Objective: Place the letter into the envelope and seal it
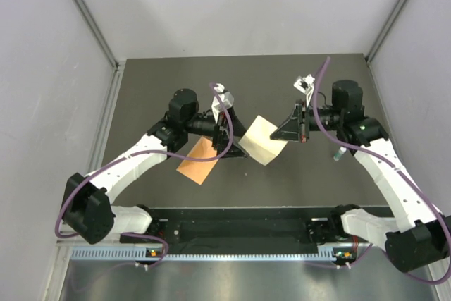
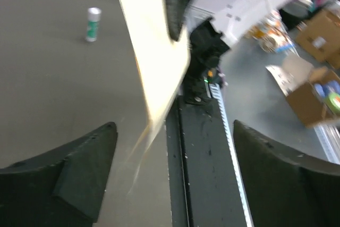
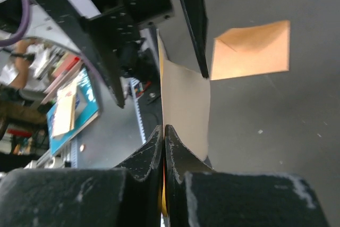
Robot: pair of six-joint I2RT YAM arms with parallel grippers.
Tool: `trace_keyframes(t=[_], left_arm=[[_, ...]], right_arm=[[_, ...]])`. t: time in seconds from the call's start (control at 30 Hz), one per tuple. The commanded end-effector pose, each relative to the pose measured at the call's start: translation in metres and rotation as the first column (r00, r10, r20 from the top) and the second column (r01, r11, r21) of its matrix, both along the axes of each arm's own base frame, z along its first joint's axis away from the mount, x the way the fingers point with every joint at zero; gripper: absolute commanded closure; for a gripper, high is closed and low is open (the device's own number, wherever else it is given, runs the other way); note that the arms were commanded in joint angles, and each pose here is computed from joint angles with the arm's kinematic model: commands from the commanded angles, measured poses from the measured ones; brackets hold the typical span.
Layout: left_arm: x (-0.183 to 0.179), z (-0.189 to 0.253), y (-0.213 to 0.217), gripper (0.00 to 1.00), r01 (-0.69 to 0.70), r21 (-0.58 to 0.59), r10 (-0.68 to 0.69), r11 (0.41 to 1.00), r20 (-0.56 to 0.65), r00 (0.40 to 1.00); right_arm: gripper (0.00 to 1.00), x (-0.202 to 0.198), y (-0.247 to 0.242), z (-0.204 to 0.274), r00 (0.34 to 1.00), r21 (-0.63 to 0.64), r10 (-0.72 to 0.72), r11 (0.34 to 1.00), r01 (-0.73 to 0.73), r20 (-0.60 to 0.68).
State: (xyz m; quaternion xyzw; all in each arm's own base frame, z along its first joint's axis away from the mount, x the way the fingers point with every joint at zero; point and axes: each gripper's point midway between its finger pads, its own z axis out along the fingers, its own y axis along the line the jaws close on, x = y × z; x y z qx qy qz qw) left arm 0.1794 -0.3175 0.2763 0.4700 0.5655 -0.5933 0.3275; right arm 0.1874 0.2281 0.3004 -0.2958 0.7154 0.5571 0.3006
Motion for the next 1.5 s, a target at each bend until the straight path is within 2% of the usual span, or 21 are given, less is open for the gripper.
trace_keyframes(t=[0.0, 0.03, 0.1, 0.13, 0.23, 0.37, 0.43, 0.5, 0.63, 0.73, 0.93, 1.1, 1.27, 1.47], left_arm=[[0.042, 0.030, -0.004, 0.01, -0.291, -0.018, 0.291, 0.956, -0.030, 0.956], [0.069, 0.030, 0.000, 0.01, -0.450, -0.002, 0.449, 0.893, -0.051, 0.892], [0.095, 0.024, 0.013, 0.01, -0.627, 0.083, 0.632, 0.774, -0.152, 0.760], [0.112, 0.017, 0.023, 0.01, -0.715, 0.120, 0.723, 0.689, -0.173, 0.668], [0.111, 0.018, 0.020, 0.01, -0.732, 0.104, 0.720, 0.674, -0.315, 0.619], [0.098, 0.033, 0.008, 0.01, -0.689, 0.018, 0.611, 0.724, -0.480, 0.630], [0.090, 0.049, 0.006, 0.01, -0.660, -0.109, 0.528, 0.743, -0.511, 0.679], [0.079, 0.061, 0.005, 0.01, -0.626, -0.188, 0.447, 0.757, -0.550, 0.705], [0.080, 0.060, -0.007, 0.01, -0.614, -0.179, 0.438, 0.769, -0.552, 0.709], [0.077, 0.062, -0.017, 0.01, -0.574, -0.204, 0.389, 0.793, -0.554, 0.736], [0.081, 0.051, -0.031, 0.01, -0.546, -0.163, 0.374, 0.822, -0.568, 0.733], [0.081, 0.049, -0.035, 0.01, -0.546, -0.152, 0.383, 0.824, -0.560, 0.735], [0.076, 0.060, -0.034, 0.01, -0.536, -0.215, 0.355, 0.817, -0.545, 0.760], [0.081, 0.053, -0.037, 0.01, -0.550, -0.180, 0.388, 0.815, -0.535, 0.750]], right_arm=[[1.00, 0.023, -0.014, 0.011, 0.973, -0.097, -0.212, 0.970, 0.221, 0.092], [1.00, 0.042, -0.028, 0.007, 0.927, -0.149, -0.349, 0.918, 0.367, 0.138], [1.00, 0.056, -0.044, 0.006, 0.865, -0.175, -0.471, 0.849, 0.498, 0.175], [1.00, 0.056, -0.048, 0.013, 0.844, -0.150, -0.498, 0.835, 0.529, 0.199], [1.00, 0.062, -0.047, 0.025, 0.806, -0.045, -0.562, 0.815, 0.578, 0.185], [1.00, 0.064, -0.043, 0.032, 0.789, 0.044, -0.603, 0.797, 0.603, 0.119], [1.00, 0.066, -0.039, 0.032, 0.791, 0.079, -0.603, 0.798, 0.598, 0.101], [1.00, 0.065, -0.035, 0.027, 0.802, 0.099, -0.596, 0.801, 0.590, 0.043], [1.00, 0.066, -0.030, 0.036, 0.805, 0.183, -0.594, 0.792, 0.582, 0.009], [1.00, 0.066, -0.027, 0.035, 0.812, 0.202, -0.582, 0.793, 0.575, -0.026], [1.00, 0.065, -0.021, 0.040, 0.828, 0.253, -0.556, 0.792, 0.555, -0.075], [1.00, 0.062, -0.016, 0.039, 0.848, 0.274, -0.519, 0.804, 0.527, -0.106], [1.00, 0.063, -0.007, 0.029, 0.869, 0.273, -0.465, 0.825, 0.495, -0.170], [1.00, 0.056, -0.001, 0.035, 0.898, 0.330, -0.397, 0.835, 0.439, -0.189]])
